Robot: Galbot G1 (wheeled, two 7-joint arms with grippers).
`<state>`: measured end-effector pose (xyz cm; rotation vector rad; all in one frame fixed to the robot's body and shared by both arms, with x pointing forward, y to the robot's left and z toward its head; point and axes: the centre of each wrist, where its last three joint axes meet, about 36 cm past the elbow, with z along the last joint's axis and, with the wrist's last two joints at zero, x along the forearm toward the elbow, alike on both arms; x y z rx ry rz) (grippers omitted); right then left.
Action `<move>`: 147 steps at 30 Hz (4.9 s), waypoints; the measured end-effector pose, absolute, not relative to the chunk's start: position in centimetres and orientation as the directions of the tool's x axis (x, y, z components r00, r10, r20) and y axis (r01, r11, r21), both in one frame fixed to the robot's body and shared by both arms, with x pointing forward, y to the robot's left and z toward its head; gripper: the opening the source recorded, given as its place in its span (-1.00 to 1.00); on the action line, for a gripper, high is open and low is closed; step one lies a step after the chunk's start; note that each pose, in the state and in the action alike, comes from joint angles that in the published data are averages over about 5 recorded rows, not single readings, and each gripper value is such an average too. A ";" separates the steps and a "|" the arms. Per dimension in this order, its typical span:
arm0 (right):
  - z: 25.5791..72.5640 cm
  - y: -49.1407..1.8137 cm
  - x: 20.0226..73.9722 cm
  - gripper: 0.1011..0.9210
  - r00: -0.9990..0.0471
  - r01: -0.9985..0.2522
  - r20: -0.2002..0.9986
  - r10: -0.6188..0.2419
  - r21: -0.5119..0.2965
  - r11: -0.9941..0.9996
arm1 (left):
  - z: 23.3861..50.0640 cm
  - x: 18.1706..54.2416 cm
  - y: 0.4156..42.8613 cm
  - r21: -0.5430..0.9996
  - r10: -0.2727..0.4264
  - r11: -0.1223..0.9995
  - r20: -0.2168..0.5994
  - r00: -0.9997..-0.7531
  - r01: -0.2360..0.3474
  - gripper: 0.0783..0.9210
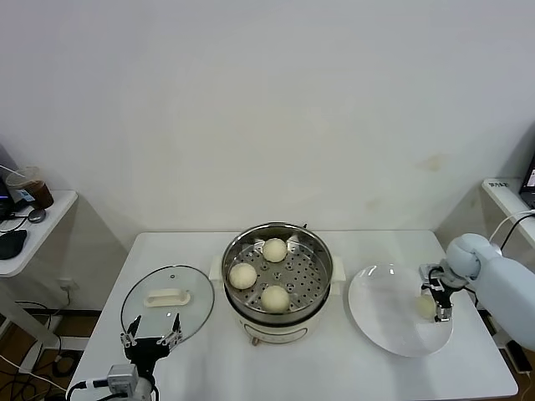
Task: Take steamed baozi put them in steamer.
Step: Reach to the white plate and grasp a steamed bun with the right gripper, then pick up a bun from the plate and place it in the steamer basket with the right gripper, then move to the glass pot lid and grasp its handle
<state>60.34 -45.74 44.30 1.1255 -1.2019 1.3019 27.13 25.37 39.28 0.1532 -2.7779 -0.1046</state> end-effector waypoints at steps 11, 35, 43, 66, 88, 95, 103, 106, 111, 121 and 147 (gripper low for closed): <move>44.9 -46.1 60.3 0.01 -0.070 -0.998 0.995 0.068 -0.070 0.007 | 39.3 27.2 25.2 0.093 -0.113 0.992 0.343 -0.932 -0.086 0.77; 64.9 -34.2 64.9 -0.13 -0.183 -0.982 0.957 -0.226 -0.189 -0.005 | 39.9 28.4 25.5 0.121 -0.127 0.988 0.294 -0.947 -0.095 0.77; 69.9 -25.5 65.8 -0.12 -0.141 -0.986 0.947 -0.288 -0.160 -0.043 | 40.2 28.7 25.9 0.105 -0.132 0.989 0.282 -0.950 -0.106 0.77; 63.9 -12.9 66.0 -0.13 -0.079 -0.984 0.983 -0.163 -0.103 -0.144 | 40.3 29.0 26.0 0.078 -0.141 0.989 0.272 -0.952 -0.124 0.77; 59.4 -11.2 65.1 -0.05 -0.086 -0.981 0.989 -0.119 -0.105 -0.166 | 40.6 28.9 25.8 0.069 -0.138 0.990 0.265 -0.954 -0.124 0.77; 59.4 -11.5 64.9 0.41 -0.088 -0.981 0.989 -0.122 -0.107 -0.164 | 40.7 28.9 25.7 0.068 -0.139 0.990 0.264 -0.954 -0.125 0.77; 62.1 -12.9 64.8 0.75 -0.111 -0.979 0.980 -0.163 -0.136 -0.150 | 40.8 28.5 25.7 0.073 -0.140 0.990 0.265 -0.954 -0.125 0.77; 64.1 -14.2 64.8 0.76 -0.136 -0.977 0.970 -0.203 -0.165 -0.134 | 40.9 28.3 25.5 0.070 -0.137 0.990 0.266 -0.954 -0.122 0.77; 67.8 -17.7 64.4 0.76 -0.214 -0.966 0.917 -0.337 -0.251 -0.069 | 40.7 28.1 25.3 0.063 -0.133 0.991 0.272 -0.953 -0.120 0.77; 72.6 -29.3 62.3 0.76 -0.604 -0.788 0.529 -0.597 -0.508 0.347 | 40.7 27.8 25.2 0.048 -0.127 0.992 0.250 -0.960 -0.119 0.77; 43.9 -37.5 44.3 0.76 -0.999 -0.035 -0.008 -0.035 0.064 0.997 | 38.3 31.5 29.7 0.650 -0.185 0.751 0.035 -0.982 -0.119 0.77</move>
